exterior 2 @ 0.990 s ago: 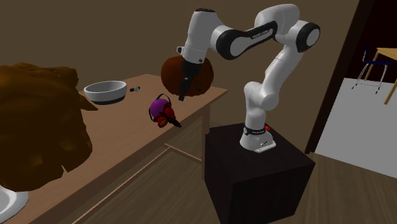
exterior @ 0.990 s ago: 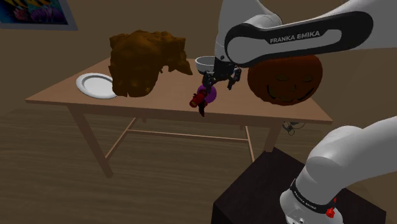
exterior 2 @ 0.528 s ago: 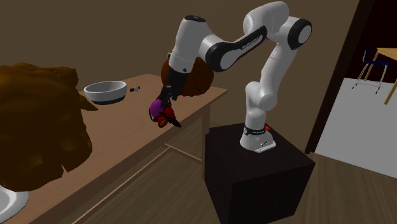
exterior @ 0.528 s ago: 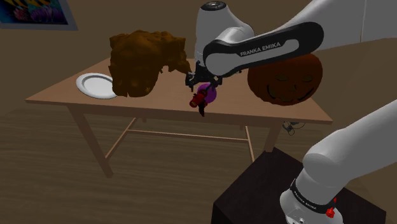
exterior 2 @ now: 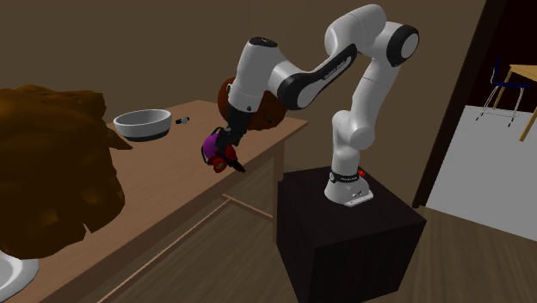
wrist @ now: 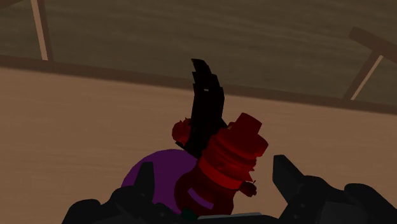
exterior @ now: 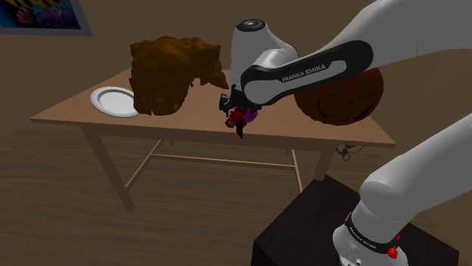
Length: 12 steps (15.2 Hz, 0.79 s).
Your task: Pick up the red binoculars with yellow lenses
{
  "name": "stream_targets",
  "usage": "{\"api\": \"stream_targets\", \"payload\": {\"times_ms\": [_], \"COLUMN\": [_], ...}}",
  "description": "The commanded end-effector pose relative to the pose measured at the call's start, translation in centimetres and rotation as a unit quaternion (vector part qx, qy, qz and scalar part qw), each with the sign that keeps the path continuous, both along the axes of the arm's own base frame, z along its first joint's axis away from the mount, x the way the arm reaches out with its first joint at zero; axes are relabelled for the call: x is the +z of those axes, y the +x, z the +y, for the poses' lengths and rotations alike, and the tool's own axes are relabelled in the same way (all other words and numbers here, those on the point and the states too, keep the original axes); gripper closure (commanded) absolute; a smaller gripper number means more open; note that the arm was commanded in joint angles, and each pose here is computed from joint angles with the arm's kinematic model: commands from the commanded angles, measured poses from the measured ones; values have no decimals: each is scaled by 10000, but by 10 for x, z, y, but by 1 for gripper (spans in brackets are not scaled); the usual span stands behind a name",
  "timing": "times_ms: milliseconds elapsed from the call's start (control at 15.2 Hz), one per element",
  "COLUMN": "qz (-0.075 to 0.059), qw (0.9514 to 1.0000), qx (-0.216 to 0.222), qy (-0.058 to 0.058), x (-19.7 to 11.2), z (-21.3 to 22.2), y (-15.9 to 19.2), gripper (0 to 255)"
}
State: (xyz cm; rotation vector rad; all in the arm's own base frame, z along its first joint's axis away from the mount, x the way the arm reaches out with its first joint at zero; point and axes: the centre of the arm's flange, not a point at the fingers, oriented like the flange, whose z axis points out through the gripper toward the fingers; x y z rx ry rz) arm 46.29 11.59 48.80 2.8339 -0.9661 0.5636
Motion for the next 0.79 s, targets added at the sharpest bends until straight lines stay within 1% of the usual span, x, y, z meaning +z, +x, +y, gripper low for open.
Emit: {"api": "stream_targets", "payload": {"times_ms": [0,594,726], "qz": [-3,-3,-3], "qw": [10000,10000,10000], "qx": [0,0,0], "qy": [1,1,1], "x": [-2,-2,8], "z": [-1,0,0], "y": [0,-1,-1], "gripper": [255,255,255]}}
